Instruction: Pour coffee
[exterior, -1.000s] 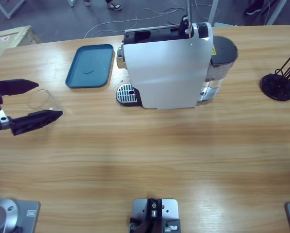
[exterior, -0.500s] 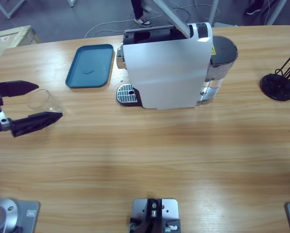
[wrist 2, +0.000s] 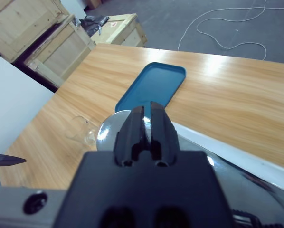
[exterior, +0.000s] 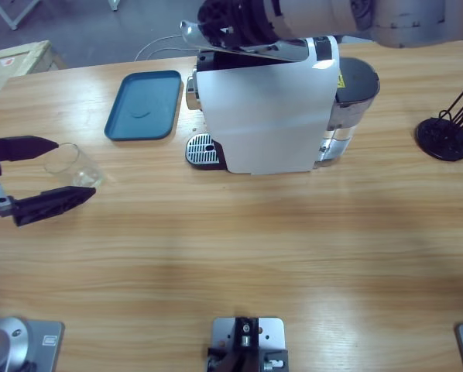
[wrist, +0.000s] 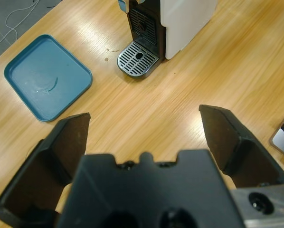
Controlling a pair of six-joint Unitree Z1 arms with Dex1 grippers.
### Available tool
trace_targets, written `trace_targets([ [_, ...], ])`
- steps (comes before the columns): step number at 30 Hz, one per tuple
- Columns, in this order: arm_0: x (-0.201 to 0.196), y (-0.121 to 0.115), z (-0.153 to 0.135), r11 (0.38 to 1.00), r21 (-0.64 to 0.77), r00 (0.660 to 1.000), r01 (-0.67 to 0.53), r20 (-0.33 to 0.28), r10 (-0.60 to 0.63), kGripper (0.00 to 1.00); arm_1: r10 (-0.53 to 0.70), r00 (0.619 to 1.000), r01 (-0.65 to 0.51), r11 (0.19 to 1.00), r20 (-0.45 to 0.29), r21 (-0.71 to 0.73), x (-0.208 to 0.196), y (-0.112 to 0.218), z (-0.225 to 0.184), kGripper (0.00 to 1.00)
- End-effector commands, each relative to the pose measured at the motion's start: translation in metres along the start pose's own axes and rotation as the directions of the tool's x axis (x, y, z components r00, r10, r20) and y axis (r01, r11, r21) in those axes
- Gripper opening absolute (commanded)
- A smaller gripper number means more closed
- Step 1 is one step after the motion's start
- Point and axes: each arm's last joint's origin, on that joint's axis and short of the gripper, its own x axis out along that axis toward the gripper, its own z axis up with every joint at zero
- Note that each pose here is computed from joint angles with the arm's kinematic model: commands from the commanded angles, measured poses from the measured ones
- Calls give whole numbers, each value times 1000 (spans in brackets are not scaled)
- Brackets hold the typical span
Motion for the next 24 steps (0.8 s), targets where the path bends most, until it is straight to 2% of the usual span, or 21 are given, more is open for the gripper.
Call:
trace_targets([
  [1,1,-1,0,1000,-7,1000,1,-17,-1,987,-132,925,125,991,-357,-44,60,-33,-112,0],
  [7,1,0,-1,1000,-13,1000,-16,-24,16,987,-160,905,153,987,-394,-51,62,-40,-125,0],
  [14,0,0,-4,999,-21,999,-25,-25,25,987,-171,915,163,985,-365,-55,54,-37,-115,0],
  [19,-4,0,-6,999,-23,1000,-27,-11,27,987,-200,887,188,980,-415,-69,52,-41,-124,0],
  [24,-5,0,-7,999,-23,1000,-27,-7,27,987,-219,874,206,976,-435,-76,48,-44,-130,0],
])
